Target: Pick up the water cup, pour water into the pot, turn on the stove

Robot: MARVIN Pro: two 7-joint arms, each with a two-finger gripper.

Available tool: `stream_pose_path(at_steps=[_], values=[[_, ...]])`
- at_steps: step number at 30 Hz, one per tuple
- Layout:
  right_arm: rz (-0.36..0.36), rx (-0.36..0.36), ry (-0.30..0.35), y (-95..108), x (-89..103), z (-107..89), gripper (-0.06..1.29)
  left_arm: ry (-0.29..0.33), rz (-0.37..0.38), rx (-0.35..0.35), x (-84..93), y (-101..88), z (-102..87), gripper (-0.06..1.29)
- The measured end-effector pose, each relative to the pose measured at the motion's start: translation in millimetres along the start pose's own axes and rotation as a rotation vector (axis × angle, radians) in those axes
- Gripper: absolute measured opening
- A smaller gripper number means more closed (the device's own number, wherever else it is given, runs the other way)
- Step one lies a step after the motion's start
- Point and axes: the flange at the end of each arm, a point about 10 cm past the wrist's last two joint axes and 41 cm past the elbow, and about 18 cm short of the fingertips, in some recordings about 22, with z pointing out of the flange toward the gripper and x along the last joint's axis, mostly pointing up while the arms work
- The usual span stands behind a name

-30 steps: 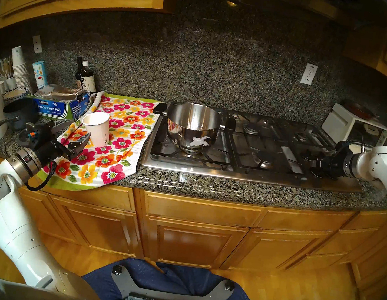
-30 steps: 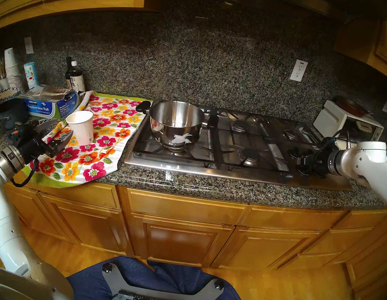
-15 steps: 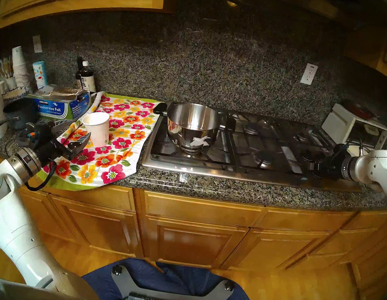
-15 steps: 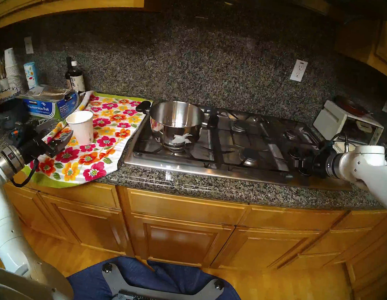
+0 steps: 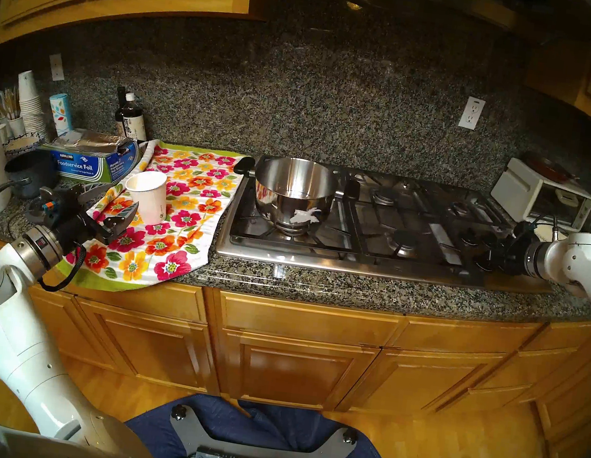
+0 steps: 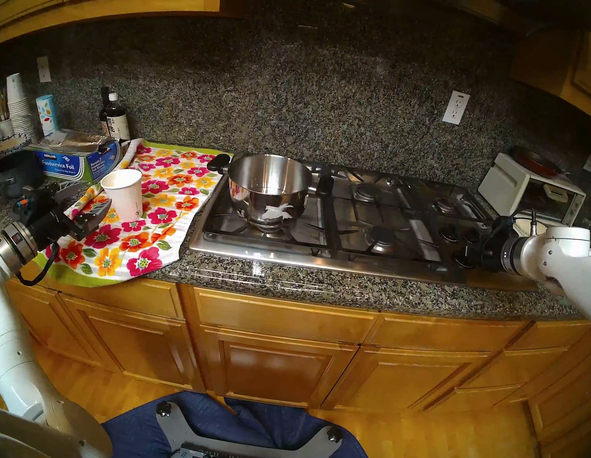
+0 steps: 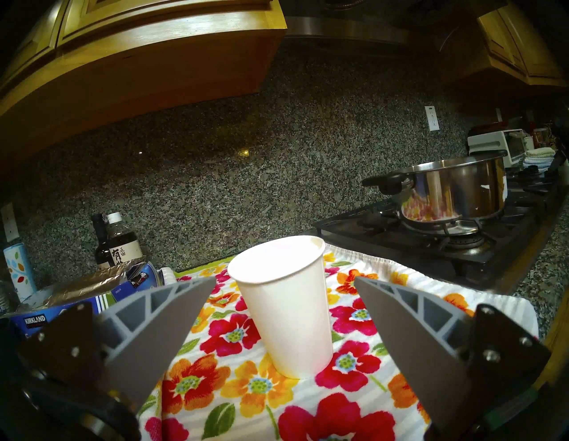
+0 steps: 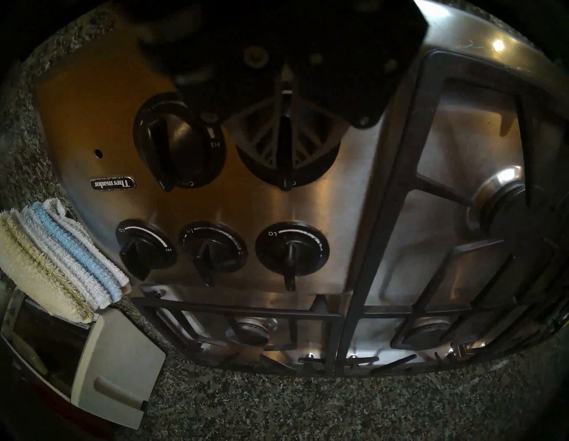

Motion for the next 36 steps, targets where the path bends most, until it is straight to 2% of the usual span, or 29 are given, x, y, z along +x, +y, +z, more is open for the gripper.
stream_pose_path(at_steps=[16,36], values=[[0.021,0.000,0.035,-1,-7.4,2.1,-0.04,0.000,0.000,0.000,0.0,0.0,0.0,1.21],[0.038,-0.003,0.056,-1,-11.5,19.9,-0.04,0.000,0.000,0.000,0.0,0.0,0.0,1.21]])
